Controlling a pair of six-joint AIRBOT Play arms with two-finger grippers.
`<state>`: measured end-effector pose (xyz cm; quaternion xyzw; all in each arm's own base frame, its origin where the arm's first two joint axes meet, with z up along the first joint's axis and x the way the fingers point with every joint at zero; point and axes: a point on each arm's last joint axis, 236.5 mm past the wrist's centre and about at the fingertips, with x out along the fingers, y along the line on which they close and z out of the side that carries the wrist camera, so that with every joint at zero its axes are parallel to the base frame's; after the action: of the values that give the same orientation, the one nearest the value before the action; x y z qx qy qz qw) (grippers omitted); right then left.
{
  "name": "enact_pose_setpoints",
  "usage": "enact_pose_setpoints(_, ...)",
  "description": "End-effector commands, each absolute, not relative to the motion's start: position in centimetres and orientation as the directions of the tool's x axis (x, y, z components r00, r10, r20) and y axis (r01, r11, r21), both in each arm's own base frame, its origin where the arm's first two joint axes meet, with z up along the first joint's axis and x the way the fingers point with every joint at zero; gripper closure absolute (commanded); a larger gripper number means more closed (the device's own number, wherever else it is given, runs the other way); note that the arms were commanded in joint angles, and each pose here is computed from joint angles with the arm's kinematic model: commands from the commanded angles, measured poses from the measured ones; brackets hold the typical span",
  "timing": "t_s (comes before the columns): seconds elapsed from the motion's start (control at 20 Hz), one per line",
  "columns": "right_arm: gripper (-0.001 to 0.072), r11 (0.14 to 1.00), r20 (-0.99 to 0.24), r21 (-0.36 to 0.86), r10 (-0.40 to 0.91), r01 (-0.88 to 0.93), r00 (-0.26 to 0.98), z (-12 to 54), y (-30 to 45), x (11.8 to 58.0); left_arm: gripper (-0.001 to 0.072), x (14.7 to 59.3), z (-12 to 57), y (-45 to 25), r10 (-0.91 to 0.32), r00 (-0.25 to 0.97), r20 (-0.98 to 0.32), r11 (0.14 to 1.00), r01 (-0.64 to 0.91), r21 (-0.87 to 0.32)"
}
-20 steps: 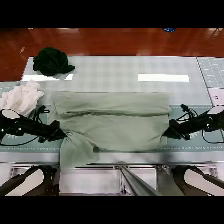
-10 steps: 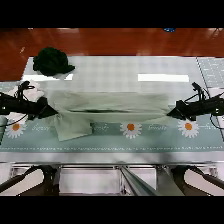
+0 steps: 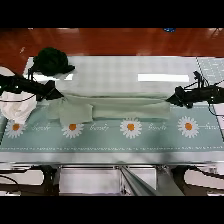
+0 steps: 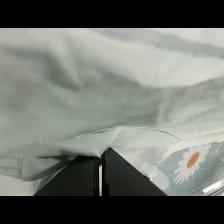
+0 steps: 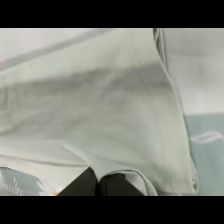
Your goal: Fold the shirts.
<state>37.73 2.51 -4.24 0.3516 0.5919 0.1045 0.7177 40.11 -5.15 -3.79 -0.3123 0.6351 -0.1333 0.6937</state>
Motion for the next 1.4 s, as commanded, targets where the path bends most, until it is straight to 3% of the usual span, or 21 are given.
enact_pose_setpoints(0.0, 0.0684, 0.712, -0.75, 0.655, 0.571, 0.253, 0.333, -3.8, 2.1, 40.7, 0.0692, 42.8, -4.3, -5.6, -0.587, 0.149, -0.796, 0.771, -0.197, -0.605)
enact_pose_setpoints(0.55, 0.0681, 0.643, -0.7, 0.708, 0.588, 0.291, 0.406, -6.3, 2.0, 44.1, 0.0692, 46.8, -5.6, -5.9, -0.563, 0.204, -0.801, 0.786, -0.167, -0.595)
enact_pose_setpoints(0.6, 0.057, 0.644, -0.701, 0.706, 0.574, 0.294, 0.423, -6.5, 1.9, 44.6, 0.0676, 46.5, -5.9, -6.2, -0.569, 0.187, -0.801, 0.785, -0.167, -0.597)
enact_pose_setpoints(0.65, 0.0288, 0.652, -0.704, 0.701, 0.563, 0.29, 0.434, -6.5, 2.0, 44.9, 0.0528, 45.8, -6.0, -6.7, -0.58, 0.155, -0.799, 0.782, -0.166, -0.6)
enact_pose_setpoints(0.7, 0.0295, 0.662, -0.706, 0.696, 0.559, 0.278, 0.435, -6.4, 2.1, 45.1, 0.0268, 44.8, -6.1, -7.1, -0.587, 0.11, -0.802, 0.787, -0.156, -0.597)
enact_pose_setpoints(0.75, 0.0295, 0.667, -0.705, 0.695, 0.56, 0.268, 0.434, -6.1, 2.0, 45.2, 0.0199, 43.7, -6.0, -6.5, -0.57, 0.059, -0.819, 0.807, -0.146, -0.572)
enact_pose_setpoints(0.85, 0.0296, 0.685, -0.711, 0.687, 0.564, 0.241, 0.421, -4.2, 0.2, 44.9, 0.0199, 41.6, -5.3, -3.3, -0.505, -0.012, -0.863, 0.852, -0.17, -0.496)
enact_pose_setpoints(1.0, 0.0303, 0.704, -0.73, 0.661, 0.525, 0.259, 0.437, -0.4, -4.7, 42.2, 0.02, 41.6, -0.7, 2.2, -0.412, 0.14, -0.901, 0.876, -0.213, -0.433)
enact_pose_setpoints(1.15, 0.0301, 0.784, -0.834, 0.493, 0.303, 0.376, 0.461, 0.3, -11.8, 38.6, 0.0199, 42.1, 5.3, 3.3, -0.351, 0.411, -0.841, 0.875, -0.176, -0.451)
enact_pose_setpoints(1.25, 0.0301, 0.721, -0.823, 0.53, 0.309, 0.447, 0.477, -1.3, -12.3, 37.5, 0.0199, 40.7, 7.9, -0.2, -0.404, 0.517, -0.755, 0.858, -0.07, -0.508)
enact_pose_setpoints(1.35, 0.0302, 0.666, -0.797, 0.587, 0.378, 0.46, 0.471, -3.7, -10.2, 37.4, 0.02, 38.1, 7.8, -4.3, -0.451, 0.537, -0.713, 0.846, 0.003, -0.533)
